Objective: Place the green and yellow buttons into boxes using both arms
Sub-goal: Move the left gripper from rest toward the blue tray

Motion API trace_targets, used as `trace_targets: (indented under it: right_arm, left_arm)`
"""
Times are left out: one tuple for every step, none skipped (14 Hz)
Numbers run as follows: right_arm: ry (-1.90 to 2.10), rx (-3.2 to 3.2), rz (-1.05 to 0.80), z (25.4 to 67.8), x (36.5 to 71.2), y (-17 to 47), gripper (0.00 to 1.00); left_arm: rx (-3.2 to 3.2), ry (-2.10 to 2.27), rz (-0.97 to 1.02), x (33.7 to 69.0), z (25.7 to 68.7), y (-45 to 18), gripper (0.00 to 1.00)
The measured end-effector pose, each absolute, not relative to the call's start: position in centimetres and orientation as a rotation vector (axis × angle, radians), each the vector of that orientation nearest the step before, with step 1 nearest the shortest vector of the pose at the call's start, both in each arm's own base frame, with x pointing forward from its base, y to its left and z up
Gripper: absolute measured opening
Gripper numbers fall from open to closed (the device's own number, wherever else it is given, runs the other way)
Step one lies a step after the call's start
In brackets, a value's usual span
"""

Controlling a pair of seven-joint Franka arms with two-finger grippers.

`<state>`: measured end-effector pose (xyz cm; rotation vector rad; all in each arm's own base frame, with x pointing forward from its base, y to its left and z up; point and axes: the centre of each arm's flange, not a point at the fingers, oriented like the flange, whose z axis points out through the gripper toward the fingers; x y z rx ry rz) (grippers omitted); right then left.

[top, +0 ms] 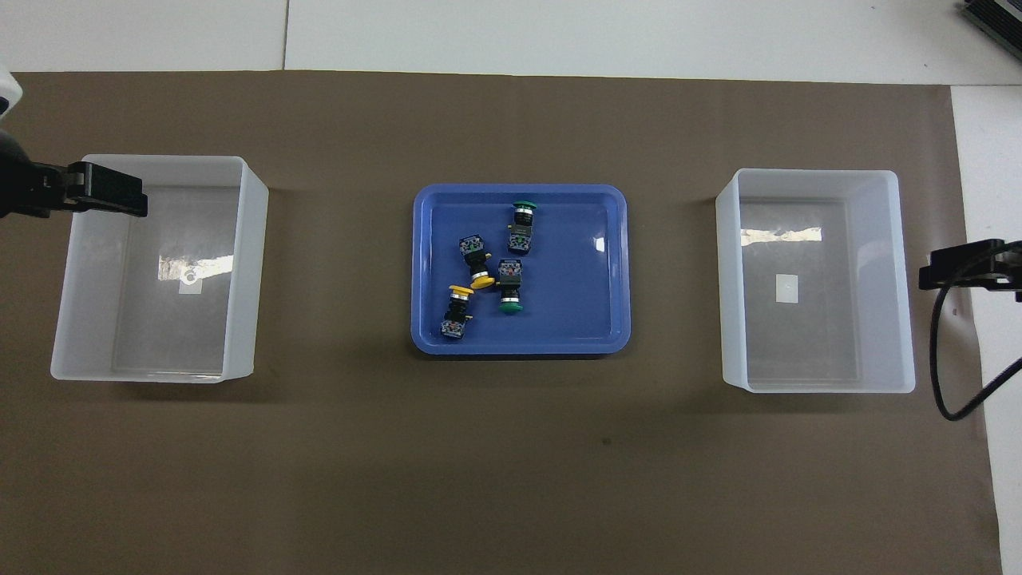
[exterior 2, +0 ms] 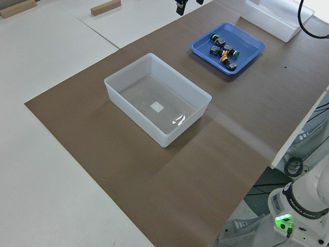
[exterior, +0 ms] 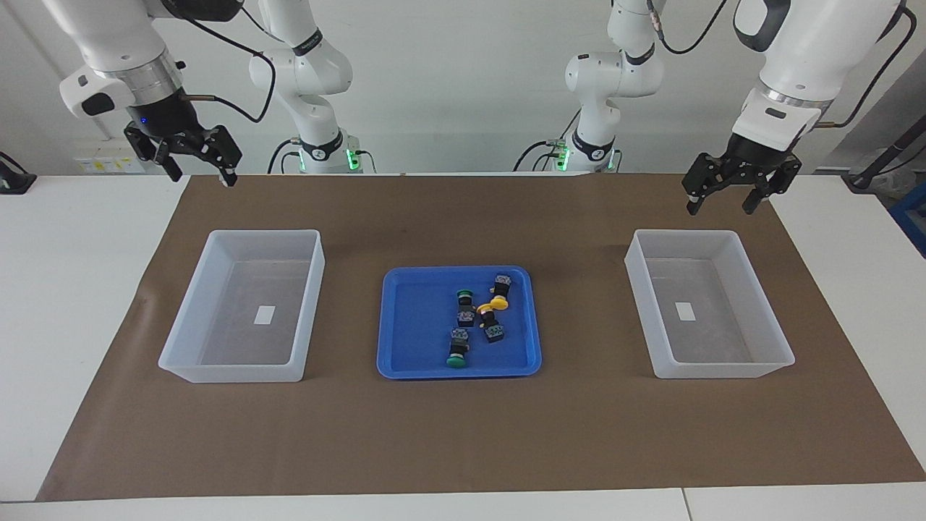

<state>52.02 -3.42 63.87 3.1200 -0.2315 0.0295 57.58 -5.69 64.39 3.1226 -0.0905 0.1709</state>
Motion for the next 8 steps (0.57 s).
trace_targets:
  right_arm:
    - [-0.232,3.113,0.027,63.85,52.00,-3.49,1.00]
    - [-0.233,3.112,0.025,63.79,52.00,-3.50,1.00]
    - [-0.233,3.112,0.025,63.79,51.99,-3.51,1.00]
    - [-0.234,3.112,0.025,63.78,51.99,-3.54,1.00]
    - [-0.235,3.112,0.025,63.78,51.98,-3.59,1.00]
    - [-0.236,3.112,0.025,63.79,51.97,-3.60,1.00]
    - [-0.236,3.112,0.025,63.79,51.97,-3.60,1.00]
    - [-0.236,3.112,0.025,63.79,51.96,-3.59,1.00]
  left_arm:
    - [3.123,-0.090,0.168,57.58,64.31,-5.69,1.00]
    - [3.123,-0.090,0.167,57.58,64.27,-5.69,1.00]
    - [3.123,-0.090,0.167,57.58,64.26,-5.69,1.00]
    - [3.123,-0.091,0.165,57.57,64.22,-5.70,1.00]
    - [3.123,-0.092,0.164,57.57,64.17,-5.73,1.00]
    - [3.123,-0.093,0.168,57.61,64.12,-5.77,1.00]
    - [3.122,-0.094,0.177,57.69,63.99,-5.84,1.00]
    - [3.120,-0.097,0.191,57.84,63.60,-5.97,1.00]
